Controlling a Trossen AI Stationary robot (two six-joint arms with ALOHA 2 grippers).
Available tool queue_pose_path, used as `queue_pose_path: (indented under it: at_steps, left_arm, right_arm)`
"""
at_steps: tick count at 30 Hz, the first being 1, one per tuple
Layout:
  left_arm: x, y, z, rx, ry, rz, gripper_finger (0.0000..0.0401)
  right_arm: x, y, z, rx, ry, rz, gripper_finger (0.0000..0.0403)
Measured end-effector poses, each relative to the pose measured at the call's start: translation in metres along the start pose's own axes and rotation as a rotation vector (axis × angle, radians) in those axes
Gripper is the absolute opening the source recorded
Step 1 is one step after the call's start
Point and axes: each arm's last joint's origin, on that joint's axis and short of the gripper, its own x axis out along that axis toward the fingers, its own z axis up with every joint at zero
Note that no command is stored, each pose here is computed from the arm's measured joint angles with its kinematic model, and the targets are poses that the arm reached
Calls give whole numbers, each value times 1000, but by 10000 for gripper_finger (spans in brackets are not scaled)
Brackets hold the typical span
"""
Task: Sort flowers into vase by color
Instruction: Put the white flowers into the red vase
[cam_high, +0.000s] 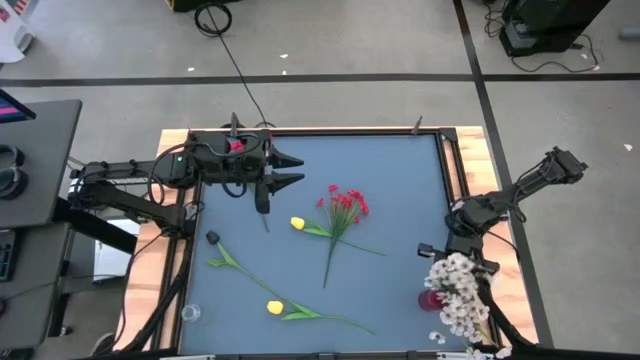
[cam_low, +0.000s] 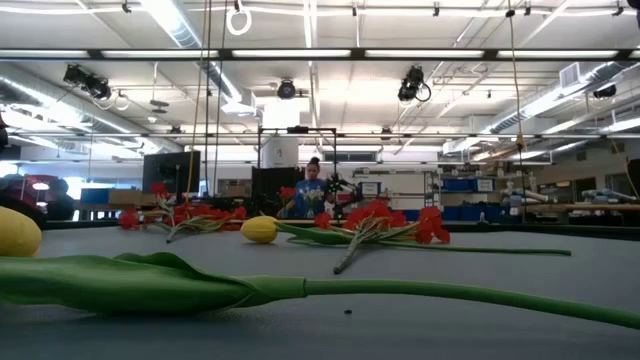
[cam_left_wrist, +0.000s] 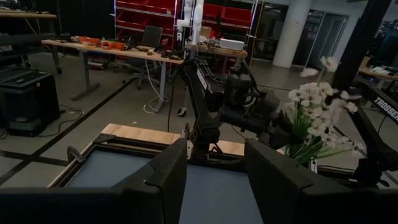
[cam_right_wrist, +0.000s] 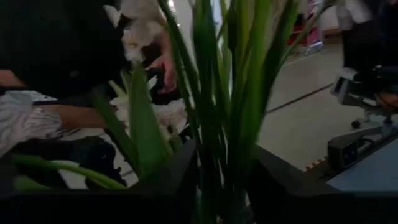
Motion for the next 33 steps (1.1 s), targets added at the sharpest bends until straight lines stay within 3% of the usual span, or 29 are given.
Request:
queue_pose_path:
  at_steps: [13, 18, 33]
  left_arm:
    - [0, 0, 0, 0, 0, 0, 167]
    - [0, 0, 0, 0, 0, 0, 167]
    - [0, 0, 0, 0, 0, 0, 167]
  right_arm:
    - [-5, 10, 15, -4, -94, 31, 223]
    - [-8, 13, 18, -24, -118, 39, 231]
    - [-7, 9, 6, 30, -12, 34, 75]
